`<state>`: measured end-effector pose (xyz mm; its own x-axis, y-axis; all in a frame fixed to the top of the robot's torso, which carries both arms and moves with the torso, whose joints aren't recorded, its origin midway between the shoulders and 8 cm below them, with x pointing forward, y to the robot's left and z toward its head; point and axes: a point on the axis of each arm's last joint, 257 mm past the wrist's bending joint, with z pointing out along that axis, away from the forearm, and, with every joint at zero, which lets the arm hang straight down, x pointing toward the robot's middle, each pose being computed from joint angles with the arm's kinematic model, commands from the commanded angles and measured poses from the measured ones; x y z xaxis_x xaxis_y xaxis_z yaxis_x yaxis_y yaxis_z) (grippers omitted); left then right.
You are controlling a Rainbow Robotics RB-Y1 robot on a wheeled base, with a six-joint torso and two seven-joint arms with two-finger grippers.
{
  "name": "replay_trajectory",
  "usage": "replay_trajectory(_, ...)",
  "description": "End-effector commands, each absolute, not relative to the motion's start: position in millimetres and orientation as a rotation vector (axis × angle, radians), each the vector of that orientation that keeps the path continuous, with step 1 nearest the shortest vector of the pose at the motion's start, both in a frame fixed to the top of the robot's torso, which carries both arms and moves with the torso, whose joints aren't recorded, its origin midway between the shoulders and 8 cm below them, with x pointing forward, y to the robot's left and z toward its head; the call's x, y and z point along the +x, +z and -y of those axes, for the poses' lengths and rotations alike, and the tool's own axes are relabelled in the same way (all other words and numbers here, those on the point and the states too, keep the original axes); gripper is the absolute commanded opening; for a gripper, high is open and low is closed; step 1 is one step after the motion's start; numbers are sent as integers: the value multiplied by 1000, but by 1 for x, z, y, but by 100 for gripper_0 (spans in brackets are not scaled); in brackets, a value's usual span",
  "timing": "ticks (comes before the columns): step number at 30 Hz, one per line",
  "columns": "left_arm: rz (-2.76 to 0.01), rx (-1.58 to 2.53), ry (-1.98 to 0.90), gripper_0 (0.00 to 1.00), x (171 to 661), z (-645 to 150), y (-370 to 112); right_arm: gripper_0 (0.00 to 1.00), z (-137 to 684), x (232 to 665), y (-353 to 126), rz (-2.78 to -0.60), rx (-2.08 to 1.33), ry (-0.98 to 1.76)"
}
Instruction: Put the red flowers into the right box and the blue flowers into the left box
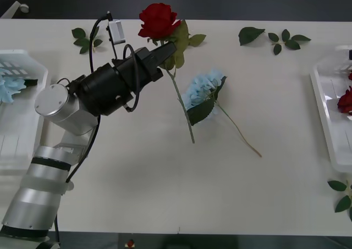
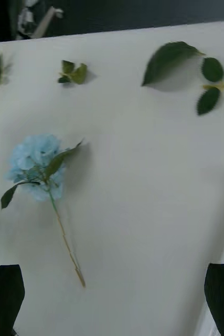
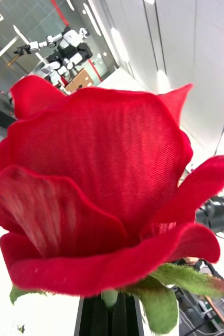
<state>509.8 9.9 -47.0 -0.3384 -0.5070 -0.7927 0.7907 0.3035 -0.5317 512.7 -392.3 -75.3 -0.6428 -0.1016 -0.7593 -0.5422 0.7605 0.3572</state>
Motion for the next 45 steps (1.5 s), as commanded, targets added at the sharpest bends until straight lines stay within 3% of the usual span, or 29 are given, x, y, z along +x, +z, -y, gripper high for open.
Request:
replay_trajectory(1, -1270, 303, -1387, 0, 507, 8, -6, 100, 347, 490, -72, -2003, -536, 914)
replay_trajectory(10, -1246, 270, -1434, 0, 502, 28, 1, 100, 245, 439, -79, -1778, -580, 1023)
replay_trajectory(21, -1252, 275, -1458, 0, 496, 39, -3, 100, 130, 401, -96, -1686, -568, 1171)
replay_trajectory(40, -1254, 269, -1473, 0, 495, 41, -2, 100, 39, 425, -128, -1607, -683, 1114)
replay_trajectory(42, -1254, 269, -1473, 0, 495, 41, -2, 79, 36, 427, -128, -1604, -692, 1112)
replay_trajectory(43, -1257, 267, -1473, 0, 495, 40, -3, 63, 34, 427, -127, -1603, -696, 1112)
replay_trajectory(44, -1256, 268, -1473, 0, 495, 40, -3, 32, 32, 426, -128, -1605, -703, 1116)
replay_trajectory(45, -1254, 269, -1473, 0, 495, 41, -2, 16, 32, 426, -129, -1608, -701, 1119)
